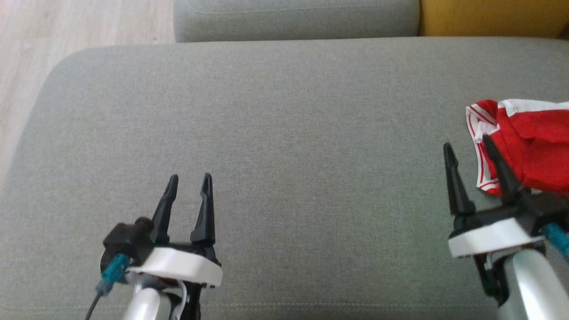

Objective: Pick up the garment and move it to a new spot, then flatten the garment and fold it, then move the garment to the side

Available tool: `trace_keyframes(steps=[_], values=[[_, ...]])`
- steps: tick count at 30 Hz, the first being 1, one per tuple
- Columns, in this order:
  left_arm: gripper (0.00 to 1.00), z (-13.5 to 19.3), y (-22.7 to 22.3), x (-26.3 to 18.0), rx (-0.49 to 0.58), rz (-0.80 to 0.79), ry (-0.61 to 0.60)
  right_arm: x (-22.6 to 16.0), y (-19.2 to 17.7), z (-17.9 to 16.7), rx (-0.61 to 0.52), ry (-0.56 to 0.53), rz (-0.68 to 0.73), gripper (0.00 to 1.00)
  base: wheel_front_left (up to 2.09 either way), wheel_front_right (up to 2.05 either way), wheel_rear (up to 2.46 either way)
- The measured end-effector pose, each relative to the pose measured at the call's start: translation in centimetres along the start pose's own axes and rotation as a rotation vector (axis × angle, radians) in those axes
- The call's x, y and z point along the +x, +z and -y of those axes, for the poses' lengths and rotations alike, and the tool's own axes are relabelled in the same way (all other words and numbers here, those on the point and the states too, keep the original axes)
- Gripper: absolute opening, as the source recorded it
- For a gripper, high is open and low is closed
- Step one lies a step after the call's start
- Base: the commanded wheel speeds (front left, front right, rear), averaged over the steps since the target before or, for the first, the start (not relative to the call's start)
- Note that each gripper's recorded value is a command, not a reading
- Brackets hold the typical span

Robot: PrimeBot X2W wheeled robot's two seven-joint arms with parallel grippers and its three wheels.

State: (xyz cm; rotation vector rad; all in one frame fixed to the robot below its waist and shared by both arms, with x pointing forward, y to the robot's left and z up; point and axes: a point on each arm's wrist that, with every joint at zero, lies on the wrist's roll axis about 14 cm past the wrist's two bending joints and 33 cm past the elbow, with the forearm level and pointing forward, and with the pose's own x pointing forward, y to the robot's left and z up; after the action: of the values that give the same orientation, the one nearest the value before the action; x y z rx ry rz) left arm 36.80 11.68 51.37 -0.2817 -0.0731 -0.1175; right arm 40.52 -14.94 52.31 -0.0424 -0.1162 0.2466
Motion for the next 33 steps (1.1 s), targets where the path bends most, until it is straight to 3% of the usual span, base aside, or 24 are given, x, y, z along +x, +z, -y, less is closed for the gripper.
trace_keyframes(steps=[18, 33], values=[[1.0, -0.3, 2.4, -0.1, 0.099, 0.078, 0.036, -0.7, 0.4, -0.6, 0.002, -0.016, 0.015, 1.0, 0.0, 0.0, 0.0], [1.0, -1.3, 1.9, 0.0, 0.052, 0.059, 0.059, -0.7, 0.3, -0.4, -0.004, -0.022, 0.013, 1.0, 0.0, 0.0, 0.0]])
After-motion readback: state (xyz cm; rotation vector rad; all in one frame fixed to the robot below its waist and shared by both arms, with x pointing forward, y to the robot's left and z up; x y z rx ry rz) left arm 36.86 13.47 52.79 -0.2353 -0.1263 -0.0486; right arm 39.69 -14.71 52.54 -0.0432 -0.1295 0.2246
